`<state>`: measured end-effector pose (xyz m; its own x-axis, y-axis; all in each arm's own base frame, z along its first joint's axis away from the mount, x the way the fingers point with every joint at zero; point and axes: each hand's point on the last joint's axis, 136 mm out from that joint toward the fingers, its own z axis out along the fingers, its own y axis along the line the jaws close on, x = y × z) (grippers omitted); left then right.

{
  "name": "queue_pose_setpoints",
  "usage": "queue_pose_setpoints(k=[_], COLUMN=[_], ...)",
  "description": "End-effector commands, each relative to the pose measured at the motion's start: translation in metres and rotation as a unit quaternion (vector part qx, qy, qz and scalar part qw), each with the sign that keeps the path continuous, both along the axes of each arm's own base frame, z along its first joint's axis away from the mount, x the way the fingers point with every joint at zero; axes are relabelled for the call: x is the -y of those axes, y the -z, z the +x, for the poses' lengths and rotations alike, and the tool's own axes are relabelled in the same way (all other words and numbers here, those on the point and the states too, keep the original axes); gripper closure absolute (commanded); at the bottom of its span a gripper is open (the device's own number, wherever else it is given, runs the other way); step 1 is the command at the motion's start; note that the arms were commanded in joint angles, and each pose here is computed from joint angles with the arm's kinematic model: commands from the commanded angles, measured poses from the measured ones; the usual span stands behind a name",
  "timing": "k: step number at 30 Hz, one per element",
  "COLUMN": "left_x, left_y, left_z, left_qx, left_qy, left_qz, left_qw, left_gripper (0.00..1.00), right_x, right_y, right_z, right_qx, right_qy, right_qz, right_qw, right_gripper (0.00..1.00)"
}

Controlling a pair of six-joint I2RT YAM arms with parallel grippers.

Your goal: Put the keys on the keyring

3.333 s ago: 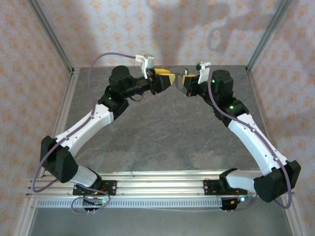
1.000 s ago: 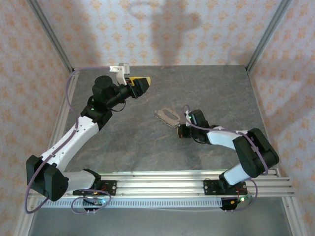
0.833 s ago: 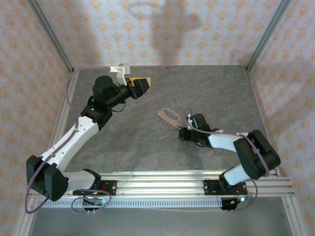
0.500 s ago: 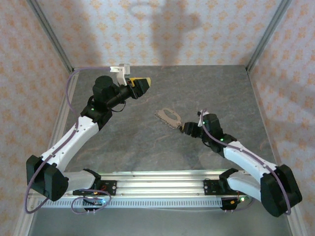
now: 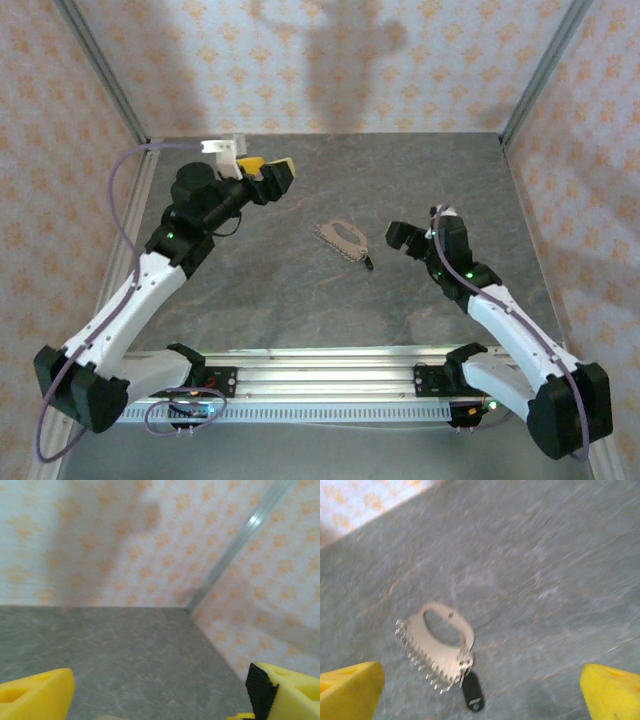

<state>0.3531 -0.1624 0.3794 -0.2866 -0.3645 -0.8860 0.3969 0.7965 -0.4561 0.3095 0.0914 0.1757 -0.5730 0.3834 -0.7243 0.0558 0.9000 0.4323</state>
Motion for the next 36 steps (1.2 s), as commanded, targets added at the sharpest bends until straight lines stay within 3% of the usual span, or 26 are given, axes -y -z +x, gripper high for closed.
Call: queue_pose_setpoints(k=[1, 4, 8, 13, 19, 22, 25, 31, 33, 36], left_x=[-0.055, -0.097, -0.143, -0.179, -0.207, -0.206, -0.206, -0.216, -0.211, -0.2], left_y=[0.028, 0.044, 0.065, 0.119, 0.198, 0.231, 0.246, 0.266, 0.28, 0.285], left_z=[0.0, -0.009, -0.028, -0.04, -0.025, -0.013, -0.005, 0.015, 0.023, 0.036], left_qx=[-0.015, 0.0, 0.023, -0.016, -0.067, -0.088, -0.085, -0.095, -0.103, -0.116], left_qy=[-0.139, -0.24, -0.342, -0.387, -0.435, -0.417, -0.405, -0.376, -0.357, -0.318], left_qz=[0.078, 0.11, 0.173, 0.239, 0.245, 0.276, 0.277, 0.243, 0.247, 0.265], left_qw=[0.987, 0.965, 0.923, 0.89, 0.864, 0.862, 0.867, 0.889, 0.895, 0.903], left_gripper=[0.06, 0.0, 0.0, 0.0, 0.0, 0.0, 0.0, 0.0, 0.0, 0.0], right_x=[0.044, 0.077, 0.114, 0.137, 0.143, 0.144, 0.151, 0.142, 0.145, 0.136], right_y=[-0.03, -0.042, -0.037, -0.01, 0.004, 0.02, 0.044, 0.052, 0.061, 0.082], right_z=[0.005, 0.009, 0.01, 0.01, 0.028, 0.039, 0.039, 0.06, 0.062, 0.074], right_qx=[0.033, 0.06, 0.09, 0.076, 0.075, 0.076, 0.091, 0.092, 0.124, 0.104], right_qy=[0.101, 0.182, 0.271, 0.309, 0.312, 0.299, 0.301, 0.228, 0.231, 0.191], right_qz=[-0.044, -0.091, -0.154, -0.209, -0.247, -0.265, -0.24, -0.233, -0.218, -0.221], right_qw=[0.993, 0.977, 0.946, 0.925, 0.914, 0.914, 0.918, 0.941, 0.94, 0.951], right_gripper=[0.0, 0.0, 0.0, 0.0, 0.0, 0.0, 0.0, 0.0, 0.0, 0.0])
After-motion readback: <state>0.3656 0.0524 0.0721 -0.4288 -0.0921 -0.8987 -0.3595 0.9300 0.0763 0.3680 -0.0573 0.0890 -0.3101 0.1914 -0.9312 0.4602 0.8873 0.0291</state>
